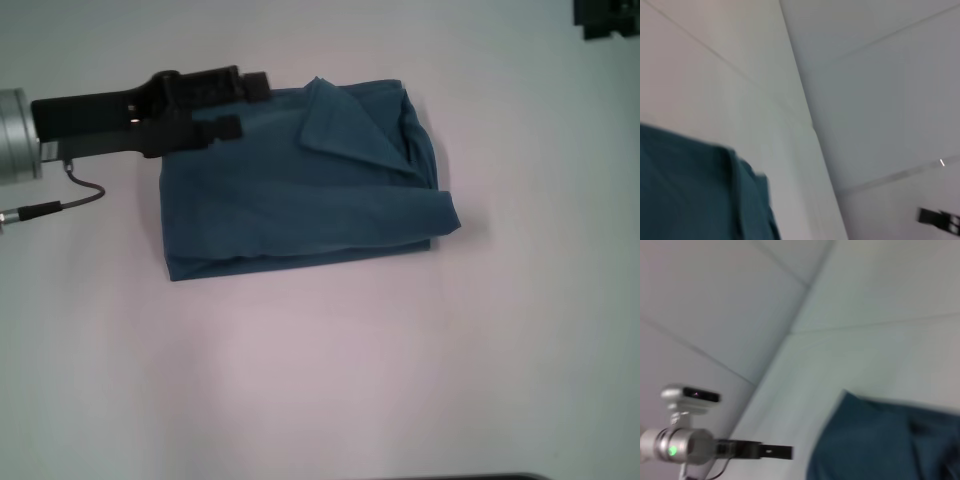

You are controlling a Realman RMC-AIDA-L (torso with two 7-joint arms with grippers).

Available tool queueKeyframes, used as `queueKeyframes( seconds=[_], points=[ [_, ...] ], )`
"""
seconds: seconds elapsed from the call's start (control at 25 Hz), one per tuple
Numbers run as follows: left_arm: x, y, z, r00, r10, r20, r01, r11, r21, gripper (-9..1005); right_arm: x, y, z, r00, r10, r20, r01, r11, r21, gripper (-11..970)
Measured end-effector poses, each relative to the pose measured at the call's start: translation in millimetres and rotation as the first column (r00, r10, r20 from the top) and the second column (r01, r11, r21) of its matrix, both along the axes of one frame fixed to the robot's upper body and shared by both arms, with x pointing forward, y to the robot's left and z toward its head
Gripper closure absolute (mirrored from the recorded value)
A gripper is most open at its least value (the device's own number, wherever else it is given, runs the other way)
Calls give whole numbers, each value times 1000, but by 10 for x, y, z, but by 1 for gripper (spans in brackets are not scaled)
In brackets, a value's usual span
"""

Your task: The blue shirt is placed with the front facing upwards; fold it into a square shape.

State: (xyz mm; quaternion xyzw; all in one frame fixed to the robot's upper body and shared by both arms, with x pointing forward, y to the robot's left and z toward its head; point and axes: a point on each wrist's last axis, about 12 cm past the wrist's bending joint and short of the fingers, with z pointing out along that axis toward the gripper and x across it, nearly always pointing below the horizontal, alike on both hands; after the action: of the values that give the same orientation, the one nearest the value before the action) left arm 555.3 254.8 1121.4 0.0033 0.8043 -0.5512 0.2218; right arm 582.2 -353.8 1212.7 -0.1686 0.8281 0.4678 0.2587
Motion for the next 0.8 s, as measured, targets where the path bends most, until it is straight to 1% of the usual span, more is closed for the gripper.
queueKeyframes(
  seconds=[0.04, 0.08, 0.12, 0.16, 0.2, 0.24, 0.28, 0.32, 0.4, 0.44, 0.48, 0.52, 0.68, 0.76, 0.8],
  points=[
    [1, 14, -7, 1000, 10, 4, -10, 1000, 0, 183, -23, 49, -46, 998, 29, 58, -29, 999, 12, 133],
    [2, 59, -18, 999, 36, 9, -36, 999, -1, 173, -52, 90, -96, 986, 55, 159, -58, 998, 17, 133],
    [2, 100, -21, 998, 54, 11, -54, 999, -3, 162, -86, 128, -155, 963, 69, 261, -75, 997, 15, 133],
    [-4, 142, -24, 997, 71, 13, -71, 997, -8, 152, -124, 156, -208, 932, 79, 355, -85, 996, 1, 133],
    [-12, 184, -25, 996, 85, 15, -85, 996, -11, 142, -148, 183, -265, 902, 79, 424, -75, 997, -25, 133],
    [-39, 278, -31, 994, 109, 15, -109, 994, -11, 132, -206, 246, -404, 836, 92, 541, -40, 993, -109, 133],
    [-39, 278, -31, 994, 109, 15, -109, 994, -11, 132, -206, 246, -404, 836, 92, 541, -40, 993, -109, 133],
    [-54, 327, -35, 993, 121, 14, -121, 993, -9, 132, -226, 274, -477, 811, 107, 575, -17, 987, -160, 133],
    [-94, 422, -57, 989, 149, 5, -149, 989, -13, 133, -266, 338, -615, 778, 152, 609, 1, 970, -244, 133],
    [-122, 475, -75, 986, 167, -1, -167, 986, -16, 133, -274, 363, -667, 774, 169, 611, 0, 963, -268, 133],
    [-122, 475, -75, 986, 167, -1, -167, 986, -16, 133, -265, 379, -694, 773, 177, 609, 2, 960, -281, 134],
    [-178, 577, -91, 980, 199, -7, -199, 980, -27, 133, -253, 391, -711, 783, 173, 597, 1, 960, -280, 134],
    [-253, 698, -89, 973, 229, -9, -229, 972, -52, 133, -172, 459, -676, 831, 161, 532, -9, 961, -278, 134],
    [-290, 771, -81, 968, 249, -8, -249, 966, -65, 134, -110, 553, -641, 876, 189, 443, -46, 948, -314, 134],
    [-304, 805, -76, 966, 258, -10, -258, 964, -69, 134, -65, 626, -617, 902, 212, 377, -76, 936, -344, 134]
  ],
)
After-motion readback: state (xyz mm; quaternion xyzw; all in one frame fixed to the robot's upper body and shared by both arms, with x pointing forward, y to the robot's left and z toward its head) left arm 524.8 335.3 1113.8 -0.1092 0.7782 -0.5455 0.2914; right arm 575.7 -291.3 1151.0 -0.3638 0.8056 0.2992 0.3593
